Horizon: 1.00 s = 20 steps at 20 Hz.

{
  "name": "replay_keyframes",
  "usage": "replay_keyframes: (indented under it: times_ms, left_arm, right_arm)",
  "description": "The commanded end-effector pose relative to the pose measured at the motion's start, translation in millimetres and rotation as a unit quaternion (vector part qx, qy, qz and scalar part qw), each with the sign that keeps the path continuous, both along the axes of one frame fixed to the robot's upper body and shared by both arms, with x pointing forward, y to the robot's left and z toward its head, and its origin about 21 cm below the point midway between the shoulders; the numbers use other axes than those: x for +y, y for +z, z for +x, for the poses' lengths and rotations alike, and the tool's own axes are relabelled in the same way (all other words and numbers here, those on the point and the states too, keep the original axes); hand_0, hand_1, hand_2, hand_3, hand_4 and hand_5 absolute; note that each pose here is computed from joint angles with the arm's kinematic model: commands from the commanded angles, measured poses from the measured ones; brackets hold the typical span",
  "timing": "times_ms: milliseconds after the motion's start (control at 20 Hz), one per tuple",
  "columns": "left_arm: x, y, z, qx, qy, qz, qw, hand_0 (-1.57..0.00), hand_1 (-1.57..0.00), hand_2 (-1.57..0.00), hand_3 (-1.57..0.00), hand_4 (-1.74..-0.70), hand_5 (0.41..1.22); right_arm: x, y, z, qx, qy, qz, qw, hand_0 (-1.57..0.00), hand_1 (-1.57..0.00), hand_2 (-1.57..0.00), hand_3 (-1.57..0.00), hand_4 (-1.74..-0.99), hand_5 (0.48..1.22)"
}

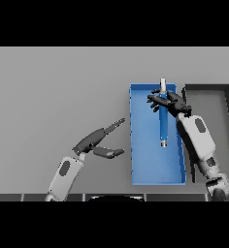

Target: Pick up the blue pipe and place it into the blue bin.

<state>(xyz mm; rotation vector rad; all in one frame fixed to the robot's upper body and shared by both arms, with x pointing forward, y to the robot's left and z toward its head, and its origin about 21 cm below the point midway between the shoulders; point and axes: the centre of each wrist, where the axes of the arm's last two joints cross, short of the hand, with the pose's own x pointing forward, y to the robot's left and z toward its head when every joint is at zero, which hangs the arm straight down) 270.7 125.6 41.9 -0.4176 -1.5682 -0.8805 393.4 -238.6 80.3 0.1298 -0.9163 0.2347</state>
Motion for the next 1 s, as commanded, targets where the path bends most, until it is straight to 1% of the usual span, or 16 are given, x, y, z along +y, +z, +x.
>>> replay_keyframes:
  times_ms: [0, 50, 100, 150, 200, 250, 300, 350, 450, 550, 650, 750, 800, 950]
  left_arm:
    - [0, 1, -1.5, -0.004, -0.002, -0.003, 1.000, 0.00, 0.00, 0.00, 0.00, -0.92, 0.493]
    - [1, 1, -0.7, -0.001, -0.004, -0.004, 1.000, 0.00, 0.00, 0.00, 0.00, -0.92, 0.493]
    - [0, -1, -0.3, 0.006, -0.002, 0.002, 1.000, 0.00, 0.00, 0.00, 0.00, -0.93, 0.494]
    - [-1, -2, -1.1, 0.005, -0.002, -0.003, 1.000, 0.00, 0.00, 0.00, 0.00, -0.93, 0.494]
    - [-1, -2, -3.0, 0.002, -0.002, -0.004, 1.000, 0.00, 0.00, 0.00, 0.00, -0.92, 0.494]
    - [-1, -3, -4.2, 0.004, -0.001, -0.004, 1.000, 0.00, 0.00, 0.00, 0.00, -0.93, 0.494]
    - [-1, -4, -3.0, 0.002, -0.002, -0.005, 1.000, 0.00, 0.00, 0.00, 0.00, -0.93, 0.496]
    - [-1, -3, -0.8, 0.006, 0.001, -0.003, 1.000, 0.00, 0.00, 0.00, 0.00, -0.93, 0.495]
    - [3, -3, -2.5, 0.001, -0.003, -0.006, 1.000, 0.00, 0.00, 0.00, 0.00, -0.93, 0.496]
    - [0, -2, -3.5, 0.000, -0.003, -0.008, 1.000, 0.00, 0.00, 0.00, 0.00, -0.93, 0.496]
    - [1, -1, -3.3, 0.000, -0.002, -0.008, 1.000, 0.00, 0.00, 0.00, 0.00, -0.93, 0.496]
    - [0, -1, -2.3, 0.003, -0.001, -0.004, 1.000, 0.00, 0.00, 0.00, 0.00, -0.93, 0.497]
    - [4, -2, -1.9, 0.006, 0.001, -0.002, 1.000, 0.00, 0.00, 0.00, 0.00, -0.93, 0.495]
    - [3, -2, -1.7, 0.003, 0.004, -0.001, 1.000, 0.00, 0.00, 0.00, 0.00, -0.93, 0.496]
  right_arm:
    - [0, 1, -0.1, 0.009, -0.007, -0.003, 1.000, -0.87, -0.82, -0.79, -0.23, -1.405, 1.137]
    - [0, 5, -0.2, 0.013, -0.006, -0.013, 1.000, -0.69, -0.66, -0.63, -0.19, -1.370, 1.125]
    - [5, 10, -1.9, 0.005, 0.025, -0.028, 0.999, -0.55, -0.52, -0.50, -0.15, -1.339, 1.108]
    - [4, 16, -4.0, -0.008, 0.057, -0.059, 0.997, -0.44, -0.42, -0.40, -0.12, -1.307, 1.068]
    - [7, 14, -9.4, -0.014, 0.092, -0.100, 0.991, -0.35, -0.34, -0.32, -0.09, -1.279, 1.010]
    - [8, 17, -11.3, -0.021, 0.111, -0.127, 0.986, -0.28, -0.27, -0.26, -0.08, -1.250, 0.962]
    - [6, 17, -14.2, -0.020, 0.125, -0.136, 0.983, -0.23, -0.21, -0.21, -0.06, -1.233, 0.913]
    - [7, 18, -14.4, -0.022, 0.139, -0.144, 0.980, -0.18, -0.17, -0.16, -0.05, -1.219, 0.870]
    - [9, 18, -13.9, -0.016, 0.161, -0.168, 0.972, -0.12, -0.11, -0.11, -0.03, -1.190, 0.809]
    - [11, 20, -12.6, -0.014, 0.172, -0.180, 0.968, -0.07, -0.07, -0.07, -0.02, -1.161, 0.771]
    - [9, 16, -15.5, -0.014, 0.176, -0.179, 0.968, -0.05, -0.04, -0.04, -0.01, -1.125, 0.747]
    - [9, 19, -16.0, -0.014, 0.181, -0.185, 0.966, -0.03, -0.03, -0.03, -0.01, -1.099, 0.725]
    - [13, 20, -14.8, -0.018, 0.189, -0.185, 0.964, -0.02, -0.02, -0.02, -0.01, -1.095, 0.718]
    - [8, 18, -16.7, -0.024, 0.205, -0.191, 0.960, -0.02, -0.02, -0.02, 0.00, -1.084, 0.712]
